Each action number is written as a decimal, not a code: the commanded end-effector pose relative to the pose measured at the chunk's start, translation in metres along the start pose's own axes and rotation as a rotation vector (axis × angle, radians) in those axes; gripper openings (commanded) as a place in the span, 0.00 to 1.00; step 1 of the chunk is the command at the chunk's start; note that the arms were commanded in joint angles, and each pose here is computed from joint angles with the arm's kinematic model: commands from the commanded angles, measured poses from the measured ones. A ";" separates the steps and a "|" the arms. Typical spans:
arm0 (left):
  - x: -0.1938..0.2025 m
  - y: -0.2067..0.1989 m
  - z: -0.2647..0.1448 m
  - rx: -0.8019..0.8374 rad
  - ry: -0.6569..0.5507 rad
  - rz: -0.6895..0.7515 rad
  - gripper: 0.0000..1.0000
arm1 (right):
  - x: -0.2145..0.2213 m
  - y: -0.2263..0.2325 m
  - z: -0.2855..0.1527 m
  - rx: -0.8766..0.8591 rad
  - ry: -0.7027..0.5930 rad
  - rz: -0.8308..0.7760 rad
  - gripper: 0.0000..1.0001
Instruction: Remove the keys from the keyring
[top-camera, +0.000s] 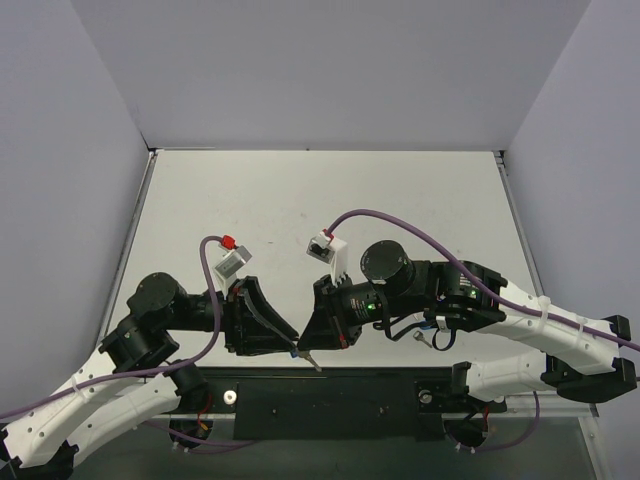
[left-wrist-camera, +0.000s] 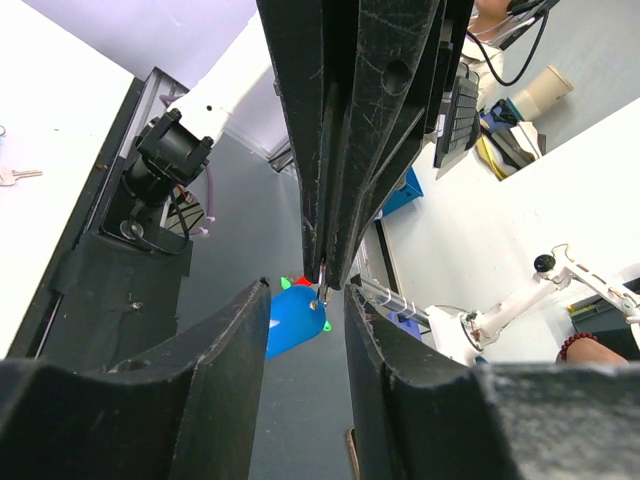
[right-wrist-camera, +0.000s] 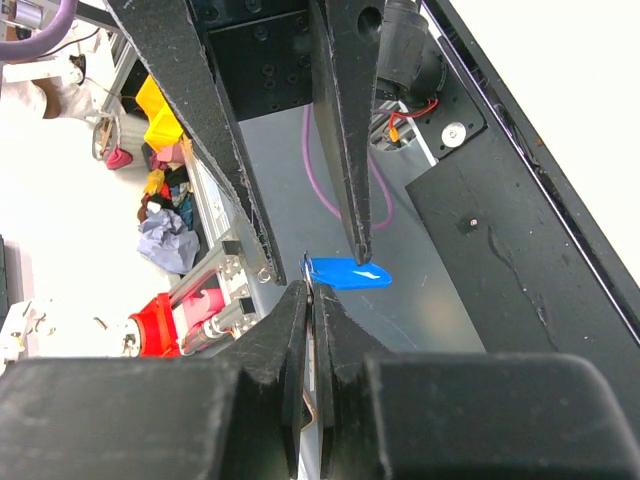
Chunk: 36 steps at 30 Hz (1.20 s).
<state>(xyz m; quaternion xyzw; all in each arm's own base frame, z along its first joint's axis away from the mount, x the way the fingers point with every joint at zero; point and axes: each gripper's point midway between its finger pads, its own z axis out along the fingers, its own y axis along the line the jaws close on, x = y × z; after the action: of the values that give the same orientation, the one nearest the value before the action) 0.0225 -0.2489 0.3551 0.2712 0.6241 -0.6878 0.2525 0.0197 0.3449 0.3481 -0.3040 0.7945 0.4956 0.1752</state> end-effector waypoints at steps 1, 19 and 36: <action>-0.005 -0.013 -0.001 0.049 -0.015 0.043 0.42 | -0.012 0.014 -0.005 -0.045 -0.046 -0.021 0.00; -0.024 -0.013 -0.004 -0.007 -0.123 0.056 0.00 | -0.026 0.010 -0.004 -0.020 -0.130 0.002 0.12; -0.070 -0.017 -0.012 -0.015 -0.403 -0.041 0.00 | -0.066 0.016 -0.024 -0.101 -0.435 0.087 0.29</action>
<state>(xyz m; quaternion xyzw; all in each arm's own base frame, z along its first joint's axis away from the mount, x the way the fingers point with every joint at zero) 0.0557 -0.2412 0.3878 0.1456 0.6080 -0.7063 0.3320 0.0503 0.3502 0.3757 -0.1988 0.7620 0.5558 0.2662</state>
